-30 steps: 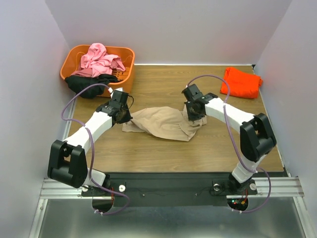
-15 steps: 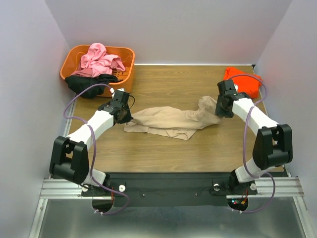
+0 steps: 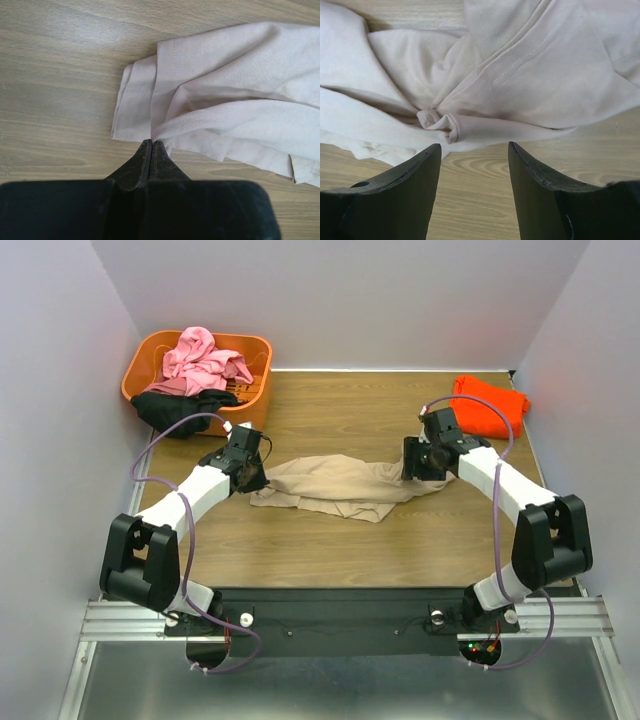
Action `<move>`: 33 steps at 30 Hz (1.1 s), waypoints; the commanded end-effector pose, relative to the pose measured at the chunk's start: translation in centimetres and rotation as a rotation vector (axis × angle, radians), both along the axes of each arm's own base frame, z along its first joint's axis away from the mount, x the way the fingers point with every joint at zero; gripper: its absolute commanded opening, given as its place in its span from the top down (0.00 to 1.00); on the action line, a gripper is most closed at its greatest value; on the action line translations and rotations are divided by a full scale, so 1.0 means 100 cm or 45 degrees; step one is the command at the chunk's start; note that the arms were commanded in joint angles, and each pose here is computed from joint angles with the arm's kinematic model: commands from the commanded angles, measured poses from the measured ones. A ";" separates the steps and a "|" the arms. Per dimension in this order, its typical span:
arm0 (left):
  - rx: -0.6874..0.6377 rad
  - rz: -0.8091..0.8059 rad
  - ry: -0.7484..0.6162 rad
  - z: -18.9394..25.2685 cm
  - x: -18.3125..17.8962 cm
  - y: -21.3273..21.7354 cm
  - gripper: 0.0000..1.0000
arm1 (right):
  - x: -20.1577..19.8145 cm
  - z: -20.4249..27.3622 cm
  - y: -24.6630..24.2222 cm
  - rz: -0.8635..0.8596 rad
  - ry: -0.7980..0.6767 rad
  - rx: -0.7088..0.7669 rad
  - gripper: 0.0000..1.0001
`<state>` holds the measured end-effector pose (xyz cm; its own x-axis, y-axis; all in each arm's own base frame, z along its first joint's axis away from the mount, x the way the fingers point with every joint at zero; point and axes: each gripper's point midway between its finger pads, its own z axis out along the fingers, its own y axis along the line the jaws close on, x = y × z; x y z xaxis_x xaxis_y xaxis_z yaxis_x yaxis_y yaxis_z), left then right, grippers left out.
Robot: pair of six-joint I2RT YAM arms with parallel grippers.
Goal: Fold and stack the t-shirts
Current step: Flatten the tshirt out
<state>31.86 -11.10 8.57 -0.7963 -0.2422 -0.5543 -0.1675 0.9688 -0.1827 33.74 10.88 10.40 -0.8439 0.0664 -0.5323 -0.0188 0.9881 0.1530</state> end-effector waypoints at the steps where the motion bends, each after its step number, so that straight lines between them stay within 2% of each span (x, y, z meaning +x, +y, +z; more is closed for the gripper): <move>1: -0.022 -0.010 -0.059 0.013 0.002 -0.003 1.00 | 0.026 0.007 0.011 0.061 -0.091 0.041 0.38; 7: -0.035 -0.006 -0.052 0.012 0.001 -0.004 1.00 | 0.056 0.018 0.017 0.079 -0.141 0.031 0.38; 12: -0.035 -0.004 -0.050 0.011 -0.001 -0.004 1.00 | 0.070 -0.002 0.013 0.012 -0.101 -0.019 0.38; 20: -0.022 -0.007 -0.041 0.010 -0.003 -0.002 1.00 | 0.061 -0.006 -0.007 -0.126 -0.087 -0.093 0.38; 31: -0.010 -0.038 -0.025 0.009 0.001 -0.005 1.00 | 0.059 -0.035 -0.013 -0.170 -0.001 -0.141 0.38; 33: -0.005 -0.032 -0.027 0.009 0.001 -0.003 1.00 | 0.060 -0.033 -0.014 -0.181 -0.008 -0.146 0.43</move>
<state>31.71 -11.46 8.50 -0.8029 -0.2397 -0.5457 -0.1553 0.9681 -0.1968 38.44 9.96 6.32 -0.8535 0.0928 -0.5128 0.0794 0.9957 0.0482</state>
